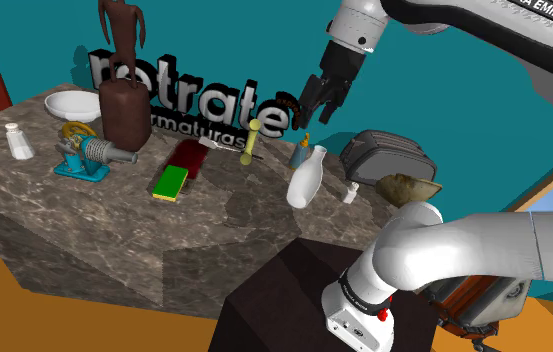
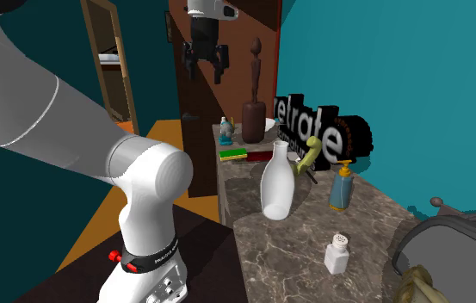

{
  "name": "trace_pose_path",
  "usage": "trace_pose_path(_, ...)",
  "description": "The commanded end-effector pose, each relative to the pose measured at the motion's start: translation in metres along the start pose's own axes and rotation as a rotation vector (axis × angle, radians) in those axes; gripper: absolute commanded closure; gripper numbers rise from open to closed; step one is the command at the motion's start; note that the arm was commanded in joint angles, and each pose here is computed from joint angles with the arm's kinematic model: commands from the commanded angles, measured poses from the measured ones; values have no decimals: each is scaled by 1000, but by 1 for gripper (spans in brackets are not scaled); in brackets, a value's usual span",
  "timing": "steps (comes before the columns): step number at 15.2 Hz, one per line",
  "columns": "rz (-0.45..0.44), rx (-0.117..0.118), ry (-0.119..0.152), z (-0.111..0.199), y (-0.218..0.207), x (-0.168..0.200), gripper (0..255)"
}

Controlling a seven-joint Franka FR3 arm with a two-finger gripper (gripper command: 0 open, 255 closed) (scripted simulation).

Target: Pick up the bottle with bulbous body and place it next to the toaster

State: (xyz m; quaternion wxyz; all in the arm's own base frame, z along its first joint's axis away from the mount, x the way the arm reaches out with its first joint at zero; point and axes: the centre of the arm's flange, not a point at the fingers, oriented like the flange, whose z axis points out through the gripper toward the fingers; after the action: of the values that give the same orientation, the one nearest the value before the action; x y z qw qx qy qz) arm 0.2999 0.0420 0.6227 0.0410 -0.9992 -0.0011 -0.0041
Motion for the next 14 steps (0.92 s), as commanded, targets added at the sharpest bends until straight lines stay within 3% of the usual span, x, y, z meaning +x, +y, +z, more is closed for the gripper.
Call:
trace_pose_path(1, 0, 0, 0, 0, 0, 0, 0)
trace_pose_path(14, -80, -43, 62, 87, 141, 0, 0)
